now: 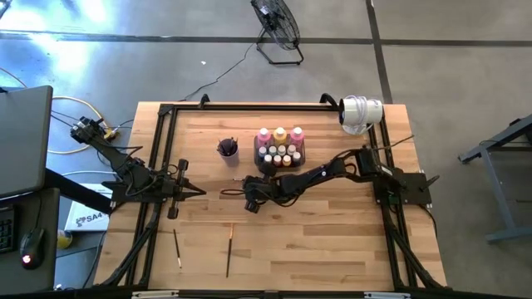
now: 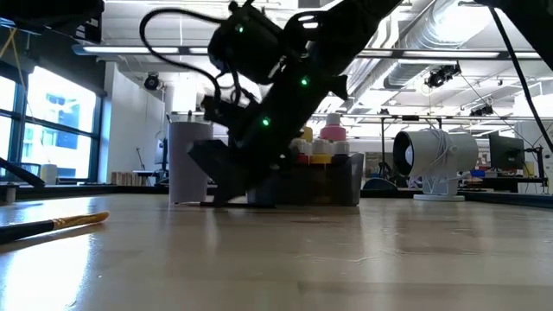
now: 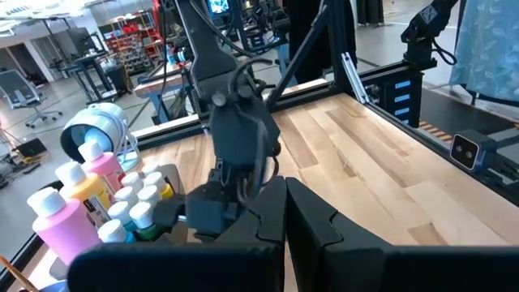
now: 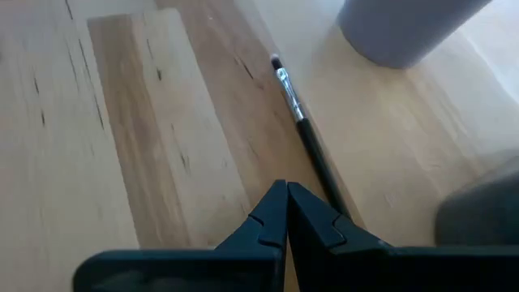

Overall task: Pick & Place Paint Supplies
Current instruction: Put the silver paint brush into the purple cup

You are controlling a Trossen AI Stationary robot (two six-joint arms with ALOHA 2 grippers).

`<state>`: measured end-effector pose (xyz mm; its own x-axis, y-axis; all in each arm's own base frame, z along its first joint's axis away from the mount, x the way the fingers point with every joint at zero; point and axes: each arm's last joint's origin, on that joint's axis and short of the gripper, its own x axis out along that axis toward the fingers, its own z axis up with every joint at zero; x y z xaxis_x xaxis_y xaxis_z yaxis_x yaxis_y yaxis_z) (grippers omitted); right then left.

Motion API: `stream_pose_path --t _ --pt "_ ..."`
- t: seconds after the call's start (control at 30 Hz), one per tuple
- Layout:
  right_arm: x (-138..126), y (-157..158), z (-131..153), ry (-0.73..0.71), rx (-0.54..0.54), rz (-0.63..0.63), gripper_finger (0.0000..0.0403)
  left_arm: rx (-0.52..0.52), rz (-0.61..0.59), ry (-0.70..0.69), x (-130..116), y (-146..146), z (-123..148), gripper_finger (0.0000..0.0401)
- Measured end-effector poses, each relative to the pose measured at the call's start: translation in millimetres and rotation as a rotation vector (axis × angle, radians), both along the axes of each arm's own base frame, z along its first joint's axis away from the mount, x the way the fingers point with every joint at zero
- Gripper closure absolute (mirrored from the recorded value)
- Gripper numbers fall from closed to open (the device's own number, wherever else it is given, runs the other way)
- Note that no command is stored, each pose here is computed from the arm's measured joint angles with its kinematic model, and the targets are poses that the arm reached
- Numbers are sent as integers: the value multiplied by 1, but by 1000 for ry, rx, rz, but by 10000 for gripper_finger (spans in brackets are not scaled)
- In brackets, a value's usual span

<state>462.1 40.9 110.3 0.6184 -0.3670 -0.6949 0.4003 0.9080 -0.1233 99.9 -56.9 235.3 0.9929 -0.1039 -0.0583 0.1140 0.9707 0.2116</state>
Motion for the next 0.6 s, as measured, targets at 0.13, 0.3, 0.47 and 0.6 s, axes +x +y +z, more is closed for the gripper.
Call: stream_pose_path --t 0.13,0.3,0.47,0.6 --pt "-2 1 -1 34 27 30 400 0 0 0 0 0 0 401" --pt "-1 5 0 35 108 98 400 0 0 0 0 0 0 401" --pt "-3 16 5 36 111 142 400 0 0 0 0 0 0 401" --pt "-6 21 23 7 -48 112 400 1 0 2 0 0 0 401"
